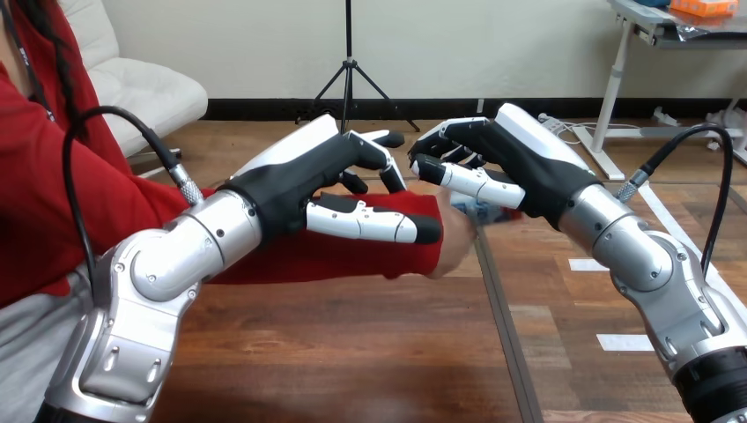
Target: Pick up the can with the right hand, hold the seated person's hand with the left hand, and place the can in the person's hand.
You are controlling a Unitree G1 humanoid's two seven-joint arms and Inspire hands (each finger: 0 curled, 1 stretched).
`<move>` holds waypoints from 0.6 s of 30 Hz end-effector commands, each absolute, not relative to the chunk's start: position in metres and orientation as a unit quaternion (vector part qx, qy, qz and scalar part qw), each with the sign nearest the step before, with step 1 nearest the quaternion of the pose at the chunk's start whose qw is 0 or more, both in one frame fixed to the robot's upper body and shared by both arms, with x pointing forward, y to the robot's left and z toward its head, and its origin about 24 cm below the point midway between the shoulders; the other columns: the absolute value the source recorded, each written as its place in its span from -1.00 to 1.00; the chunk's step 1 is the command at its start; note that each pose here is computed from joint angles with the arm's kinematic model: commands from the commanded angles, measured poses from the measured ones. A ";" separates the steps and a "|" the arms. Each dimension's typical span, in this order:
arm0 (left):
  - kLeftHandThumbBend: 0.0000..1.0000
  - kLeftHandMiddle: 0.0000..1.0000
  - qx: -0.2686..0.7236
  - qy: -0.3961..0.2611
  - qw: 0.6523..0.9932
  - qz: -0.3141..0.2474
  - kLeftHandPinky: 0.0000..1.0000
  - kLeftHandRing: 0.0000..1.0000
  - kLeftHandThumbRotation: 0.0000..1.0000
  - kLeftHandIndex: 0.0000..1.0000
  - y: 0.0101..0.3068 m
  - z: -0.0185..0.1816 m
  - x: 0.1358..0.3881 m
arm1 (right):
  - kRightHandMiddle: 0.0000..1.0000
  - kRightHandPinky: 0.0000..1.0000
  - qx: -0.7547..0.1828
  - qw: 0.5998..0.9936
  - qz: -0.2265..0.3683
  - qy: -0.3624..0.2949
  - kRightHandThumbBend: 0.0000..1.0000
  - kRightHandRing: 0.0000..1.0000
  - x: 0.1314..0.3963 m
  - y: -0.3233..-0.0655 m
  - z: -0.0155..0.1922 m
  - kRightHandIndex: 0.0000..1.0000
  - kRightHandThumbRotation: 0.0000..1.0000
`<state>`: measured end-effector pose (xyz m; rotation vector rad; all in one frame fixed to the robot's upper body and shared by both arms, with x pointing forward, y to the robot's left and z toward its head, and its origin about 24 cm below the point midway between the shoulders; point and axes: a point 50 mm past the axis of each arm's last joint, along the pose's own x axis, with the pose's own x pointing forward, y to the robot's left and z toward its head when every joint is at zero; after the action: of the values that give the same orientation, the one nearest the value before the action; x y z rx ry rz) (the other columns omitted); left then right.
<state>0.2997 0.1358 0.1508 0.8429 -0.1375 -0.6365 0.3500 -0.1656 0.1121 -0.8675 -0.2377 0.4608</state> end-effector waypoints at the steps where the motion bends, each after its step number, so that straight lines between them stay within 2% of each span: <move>1: 1.00 0.96 0.408 -0.088 0.854 -0.311 0.63 0.97 0.29 0.99 0.131 0.165 0.297 | 0.41 0.18 -0.411 0.875 0.197 -0.162 0.68 0.34 0.353 -0.165 0.136 0.38 1.00; 18: 1.00 1.00 0.448 -0.049 0.838 -0.307 0.79 1.00 0.27 1.00 0.131 0.166 0.296 | 0.40 0.19 -0.409 0.877 0.191 -0.163 0.65 0.34 0.353 -0.167 0.136 0.39 1.00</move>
<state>0.2974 0.1380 0.1461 0.8847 -0.0331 -0.6581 0.3500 -0.1658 0.1131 -0.8661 -0.2443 0.4537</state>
